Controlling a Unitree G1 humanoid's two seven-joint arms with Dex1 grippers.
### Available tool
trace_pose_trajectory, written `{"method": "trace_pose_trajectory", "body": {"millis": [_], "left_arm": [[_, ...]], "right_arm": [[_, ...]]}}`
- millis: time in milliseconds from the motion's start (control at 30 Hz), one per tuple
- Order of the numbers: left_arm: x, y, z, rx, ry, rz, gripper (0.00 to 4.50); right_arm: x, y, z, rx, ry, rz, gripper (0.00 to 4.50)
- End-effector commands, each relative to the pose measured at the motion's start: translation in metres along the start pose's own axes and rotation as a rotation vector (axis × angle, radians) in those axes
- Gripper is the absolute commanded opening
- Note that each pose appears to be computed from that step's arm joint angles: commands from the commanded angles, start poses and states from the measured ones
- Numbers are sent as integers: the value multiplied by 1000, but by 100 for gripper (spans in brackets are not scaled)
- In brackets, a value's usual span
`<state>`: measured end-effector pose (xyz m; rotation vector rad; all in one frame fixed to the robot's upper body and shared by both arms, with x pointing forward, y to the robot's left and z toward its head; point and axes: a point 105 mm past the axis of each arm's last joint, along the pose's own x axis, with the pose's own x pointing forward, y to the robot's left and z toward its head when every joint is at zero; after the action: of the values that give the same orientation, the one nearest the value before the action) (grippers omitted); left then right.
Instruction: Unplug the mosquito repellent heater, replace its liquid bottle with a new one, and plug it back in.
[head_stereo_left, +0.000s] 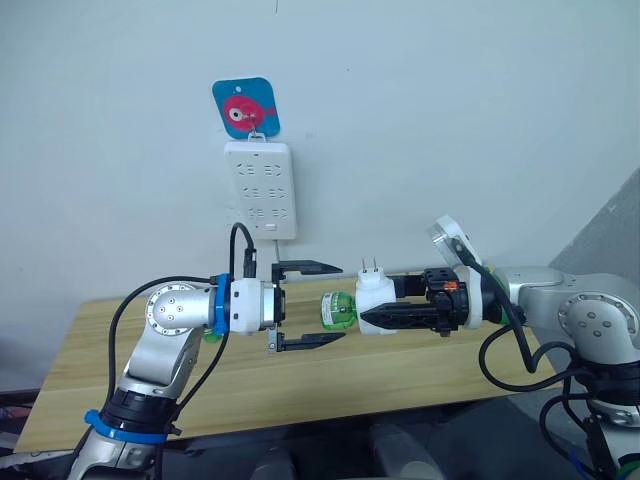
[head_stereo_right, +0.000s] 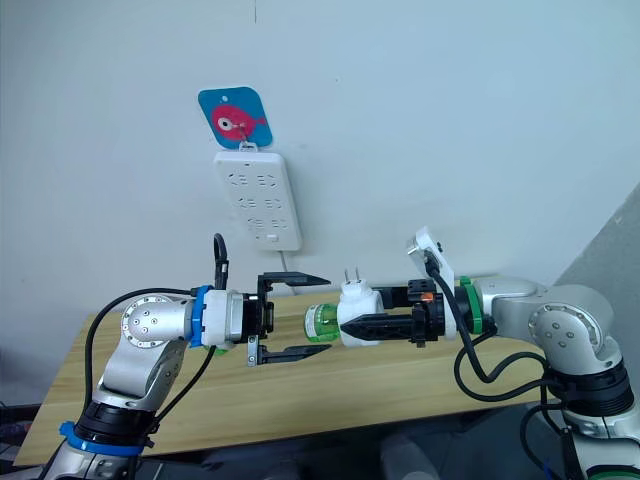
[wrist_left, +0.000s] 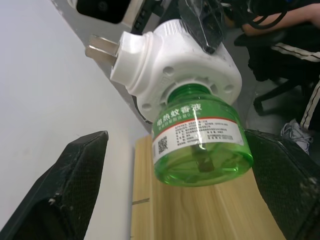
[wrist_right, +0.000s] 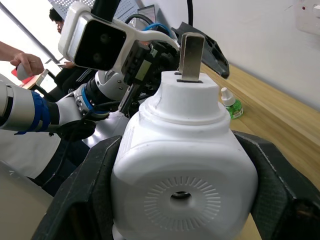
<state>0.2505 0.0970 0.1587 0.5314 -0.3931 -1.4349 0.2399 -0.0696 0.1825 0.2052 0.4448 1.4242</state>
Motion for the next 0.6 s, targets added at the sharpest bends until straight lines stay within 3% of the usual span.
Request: {"method": "trace_pose_trajectory", "body": {"millis": [33,267,500,600], "left_arm": [[1,-1,6,40,-17,-11,450],[5,0,10,28,-45,1,450],[8,2,15,24,-73,8,237],[9,3,16,21,-74,7,224]], "right_arm": [[-1,7,12,-40,-35,27,303],[-1,7,12,-41,-33,26,303],[-1,7,12,-40,-33,25,303],[-1,7,12,-41,-31,25,303]]}}
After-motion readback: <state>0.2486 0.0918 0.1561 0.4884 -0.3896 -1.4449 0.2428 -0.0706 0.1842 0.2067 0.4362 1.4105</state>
